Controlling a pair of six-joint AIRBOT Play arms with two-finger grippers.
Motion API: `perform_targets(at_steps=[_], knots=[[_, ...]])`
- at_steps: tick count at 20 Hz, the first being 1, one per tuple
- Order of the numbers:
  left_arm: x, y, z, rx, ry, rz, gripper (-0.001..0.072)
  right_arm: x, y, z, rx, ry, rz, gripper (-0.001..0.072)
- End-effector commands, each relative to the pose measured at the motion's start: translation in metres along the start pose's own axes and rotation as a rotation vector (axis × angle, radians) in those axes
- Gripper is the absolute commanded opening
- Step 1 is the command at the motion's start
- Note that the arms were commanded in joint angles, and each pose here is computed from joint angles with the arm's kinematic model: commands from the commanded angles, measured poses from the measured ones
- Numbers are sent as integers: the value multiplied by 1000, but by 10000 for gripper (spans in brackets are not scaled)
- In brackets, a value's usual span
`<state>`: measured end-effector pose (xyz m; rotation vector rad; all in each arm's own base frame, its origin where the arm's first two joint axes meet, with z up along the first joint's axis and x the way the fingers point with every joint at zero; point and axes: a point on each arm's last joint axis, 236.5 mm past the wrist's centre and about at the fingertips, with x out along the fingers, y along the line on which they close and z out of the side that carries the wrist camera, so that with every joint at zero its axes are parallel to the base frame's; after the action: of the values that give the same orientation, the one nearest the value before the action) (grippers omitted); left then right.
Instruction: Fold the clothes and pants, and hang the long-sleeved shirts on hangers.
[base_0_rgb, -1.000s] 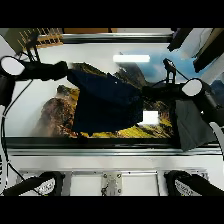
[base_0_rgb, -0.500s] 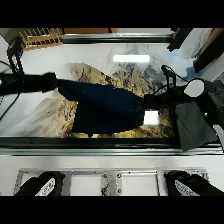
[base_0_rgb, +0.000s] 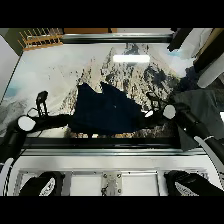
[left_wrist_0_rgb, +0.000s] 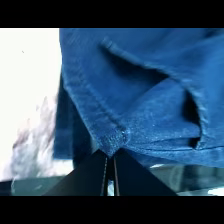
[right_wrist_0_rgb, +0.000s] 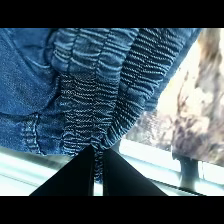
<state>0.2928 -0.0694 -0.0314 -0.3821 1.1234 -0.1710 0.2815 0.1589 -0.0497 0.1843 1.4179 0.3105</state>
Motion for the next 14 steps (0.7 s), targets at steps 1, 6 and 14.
perform_targets(at_steps=[1, 6, 14], knots=[[28, 28, -40, -9, 25, 46, 14, 25, -6, -20, 19, 34, -10, 39], [40, 42, -52, -31, 5, 74, 14, 38, -8, -19, 43, 46, -5, 40], [13, 11, -29, 18, 55, 13, 511, -3, 22, 12, 65, -76, 126, 667]])
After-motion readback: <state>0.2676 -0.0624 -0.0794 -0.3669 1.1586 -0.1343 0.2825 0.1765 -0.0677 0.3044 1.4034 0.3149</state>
